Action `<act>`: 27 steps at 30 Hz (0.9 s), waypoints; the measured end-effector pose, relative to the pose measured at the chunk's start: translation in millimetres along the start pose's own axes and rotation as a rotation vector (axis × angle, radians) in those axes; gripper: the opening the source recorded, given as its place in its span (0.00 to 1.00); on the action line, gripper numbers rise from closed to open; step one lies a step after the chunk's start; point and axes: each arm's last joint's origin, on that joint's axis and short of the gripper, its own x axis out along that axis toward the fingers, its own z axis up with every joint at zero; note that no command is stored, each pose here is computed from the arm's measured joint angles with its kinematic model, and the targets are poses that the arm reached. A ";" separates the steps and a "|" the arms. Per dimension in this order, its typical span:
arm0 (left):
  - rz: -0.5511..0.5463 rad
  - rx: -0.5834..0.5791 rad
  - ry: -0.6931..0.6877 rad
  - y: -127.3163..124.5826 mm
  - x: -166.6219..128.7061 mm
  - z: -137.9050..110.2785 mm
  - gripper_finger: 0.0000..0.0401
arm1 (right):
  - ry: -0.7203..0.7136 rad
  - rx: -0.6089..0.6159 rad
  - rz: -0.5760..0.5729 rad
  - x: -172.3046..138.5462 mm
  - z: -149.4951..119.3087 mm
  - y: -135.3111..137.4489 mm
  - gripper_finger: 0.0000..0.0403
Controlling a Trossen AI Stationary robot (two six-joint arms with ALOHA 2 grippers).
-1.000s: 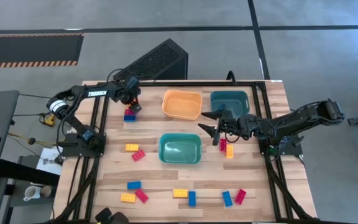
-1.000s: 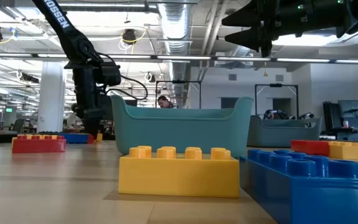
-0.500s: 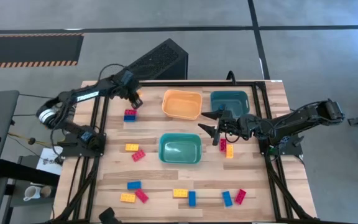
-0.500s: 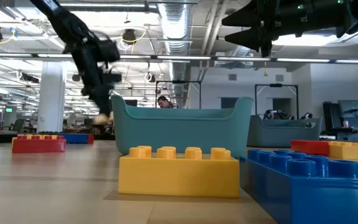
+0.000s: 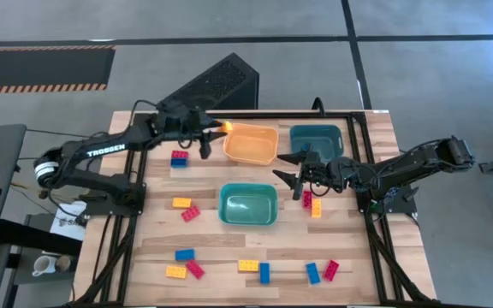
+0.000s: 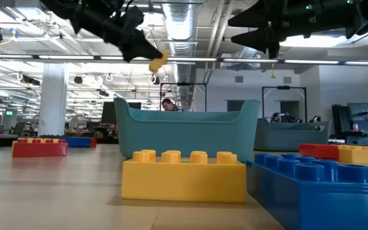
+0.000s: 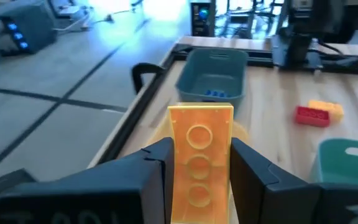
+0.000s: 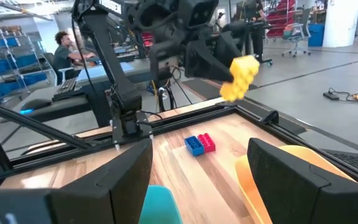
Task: Sort & place blocks by color
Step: Put the yellow game piece into the yellow bin
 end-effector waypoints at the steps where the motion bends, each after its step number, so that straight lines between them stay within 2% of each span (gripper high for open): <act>1: -0.008 0.002 0.003 -1.3 5.4 -1.7 0.20 | 0.000 0.000 0.000 0.0 0.0 0.0 0.71; 8: -0.034 -0.055 0.119 4.4 52.9 -17.9 0.20 | -0.001 0.001 0.001 -0.1 0.0 0.3 0.71; 14: -0.070 -0.057 0.158 2.9 86.7 -20.2 0.20 | 0.001 -0.005 0.008 -0.7 -0.3 2.0 0.71; 22: -0.073 -0.069 0.198 5.6 105.4 -28.8 0.20 | 0.004 -0.009 0.009 -0.9 -0.6 2.3 0.71; 24: -0.069 -0.083 0.205 5.7 106.4 -30.1 0.24 | 0.004 -0.009 0.009 -0.9 -0.6 2.3 0.71; 27: -0.042 -0.090 0.205 7.4 106.3 -30.0 0.35 | 0.004 -0.009 0.010 -0.9 -0.6 2.3 0.71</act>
